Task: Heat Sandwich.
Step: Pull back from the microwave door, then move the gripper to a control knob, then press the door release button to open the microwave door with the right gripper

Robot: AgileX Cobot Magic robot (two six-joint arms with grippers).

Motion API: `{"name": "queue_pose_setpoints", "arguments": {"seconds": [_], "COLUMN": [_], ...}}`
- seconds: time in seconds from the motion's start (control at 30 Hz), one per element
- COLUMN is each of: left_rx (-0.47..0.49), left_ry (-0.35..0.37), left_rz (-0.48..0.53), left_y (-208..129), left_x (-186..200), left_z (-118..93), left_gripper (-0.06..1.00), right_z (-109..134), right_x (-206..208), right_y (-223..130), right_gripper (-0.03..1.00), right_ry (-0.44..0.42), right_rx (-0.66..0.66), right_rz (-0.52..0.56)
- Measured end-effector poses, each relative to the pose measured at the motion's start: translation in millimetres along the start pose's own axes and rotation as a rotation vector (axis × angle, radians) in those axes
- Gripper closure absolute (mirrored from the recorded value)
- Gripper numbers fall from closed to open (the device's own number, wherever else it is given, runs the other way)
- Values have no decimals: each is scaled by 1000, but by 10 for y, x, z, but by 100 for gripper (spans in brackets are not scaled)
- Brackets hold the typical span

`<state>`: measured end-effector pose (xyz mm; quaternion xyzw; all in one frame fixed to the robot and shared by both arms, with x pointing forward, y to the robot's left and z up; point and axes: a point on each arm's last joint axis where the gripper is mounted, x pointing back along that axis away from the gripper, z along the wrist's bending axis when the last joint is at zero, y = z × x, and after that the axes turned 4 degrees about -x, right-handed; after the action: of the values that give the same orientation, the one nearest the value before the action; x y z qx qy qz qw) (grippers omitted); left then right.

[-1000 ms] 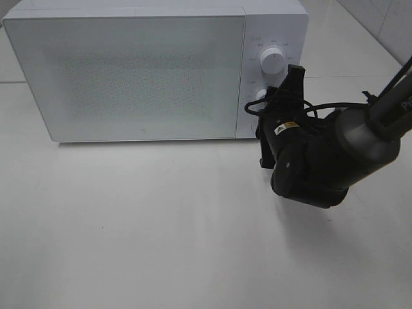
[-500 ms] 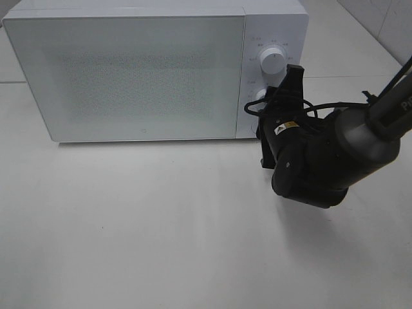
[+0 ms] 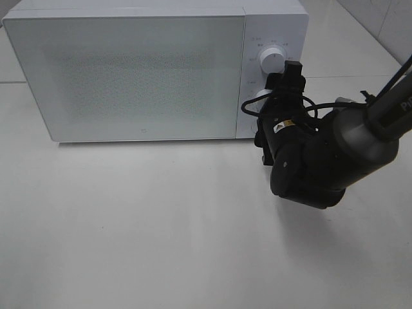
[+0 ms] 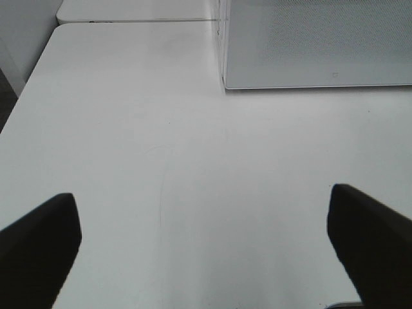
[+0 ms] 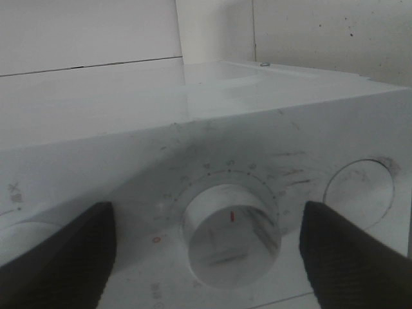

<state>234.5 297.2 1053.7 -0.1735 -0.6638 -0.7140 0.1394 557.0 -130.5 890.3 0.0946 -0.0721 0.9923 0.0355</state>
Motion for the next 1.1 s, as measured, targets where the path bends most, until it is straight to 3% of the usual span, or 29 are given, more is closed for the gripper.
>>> {"name": "queue_pose_setpoints", "arguments": {"seconds": [0.47,0.73,0.93,1.1], "left_rx": [0,0,0,0], "left_ry": [0,0,0,0], "left_rz": [0,0,0,0], "left_y": [0,0,0,0], "left_x": [0,0,0,0], "left_z": [0,0,0,0], "left_gripper": [-4,-4,-4,-4], "right_z": [2,-3,30,74], "right_x": [0,112,254,424], "right_y": [-1,48,100,145], "right_gripper": [21,21,21,21], "right_ry": [2,5,-6,-80], "right_rx": [15,73,134,292], "right_rz": [1,57,113,184]}}
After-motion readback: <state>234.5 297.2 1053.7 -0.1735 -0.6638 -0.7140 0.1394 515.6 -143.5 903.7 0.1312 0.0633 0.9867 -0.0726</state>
